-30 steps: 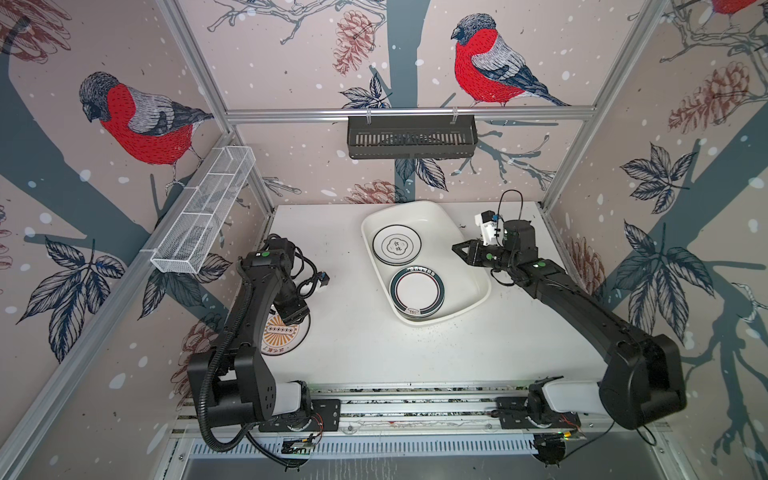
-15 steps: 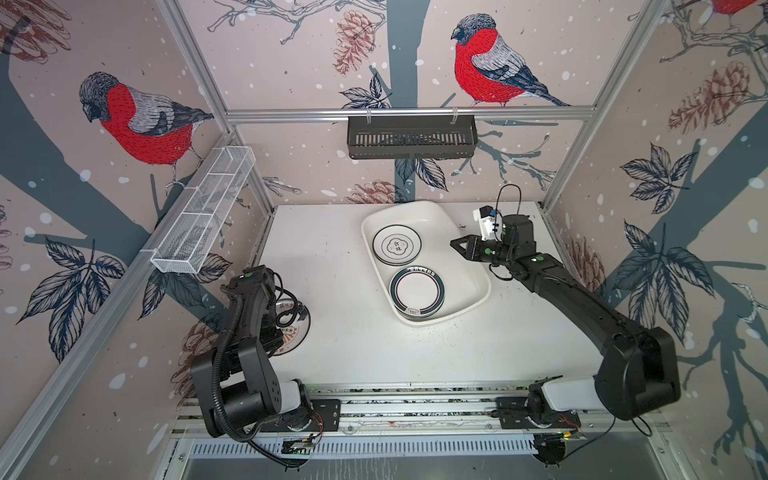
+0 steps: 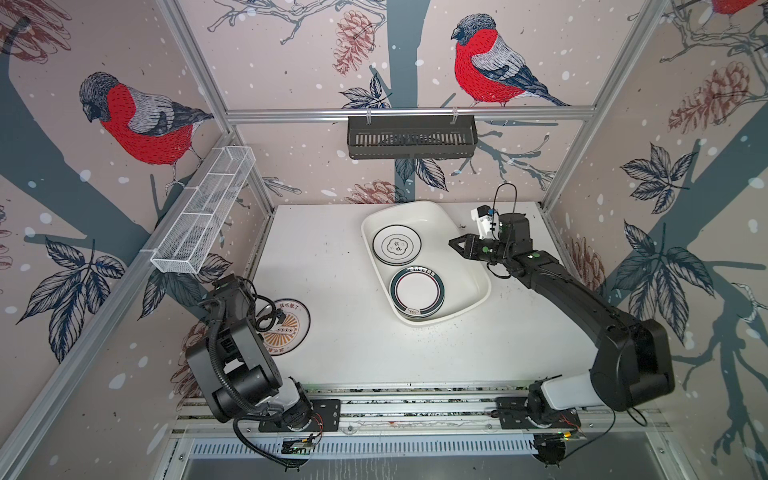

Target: Place the plates into the plastic bin on the countertop

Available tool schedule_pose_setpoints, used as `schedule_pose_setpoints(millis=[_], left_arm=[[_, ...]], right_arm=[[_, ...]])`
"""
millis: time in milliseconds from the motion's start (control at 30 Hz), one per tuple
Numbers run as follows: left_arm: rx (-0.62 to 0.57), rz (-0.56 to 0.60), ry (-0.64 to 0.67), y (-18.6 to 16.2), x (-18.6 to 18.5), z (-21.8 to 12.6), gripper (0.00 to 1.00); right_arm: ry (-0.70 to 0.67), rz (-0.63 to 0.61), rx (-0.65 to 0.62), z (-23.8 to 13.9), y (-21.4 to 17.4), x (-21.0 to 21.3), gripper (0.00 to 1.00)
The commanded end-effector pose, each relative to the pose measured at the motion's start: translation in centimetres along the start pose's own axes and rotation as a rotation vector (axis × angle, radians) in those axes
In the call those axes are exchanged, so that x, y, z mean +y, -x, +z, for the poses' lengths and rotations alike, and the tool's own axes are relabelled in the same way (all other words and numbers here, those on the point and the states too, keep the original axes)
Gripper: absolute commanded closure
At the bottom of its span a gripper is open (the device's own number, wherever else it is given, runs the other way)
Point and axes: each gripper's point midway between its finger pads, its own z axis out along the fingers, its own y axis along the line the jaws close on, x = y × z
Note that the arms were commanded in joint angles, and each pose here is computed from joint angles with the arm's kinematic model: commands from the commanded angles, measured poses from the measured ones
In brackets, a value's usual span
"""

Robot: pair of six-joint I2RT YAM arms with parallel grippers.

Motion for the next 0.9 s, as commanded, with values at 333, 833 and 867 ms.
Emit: schedule_pose_setpoints(millis=[333,833,867], left_arm=[[-0.137,-0.059,0.002,2.4,1.7,2.6,0.35],[-0.274,-0.089,-0.071,6.1,0.9,2.7,0.37],[-0.288,-0.085,-0.073,6.6,0.7,2.4,0.38]], right_arm=[[0.003,0.009,-0.013,0.2,0.5,0.2,0.75],[0.004,0.013,-0.021,0.0,0.8,0.5,0.76],[0.005,0.013,-0.022,0.0,0.8,0.5,0.76]])
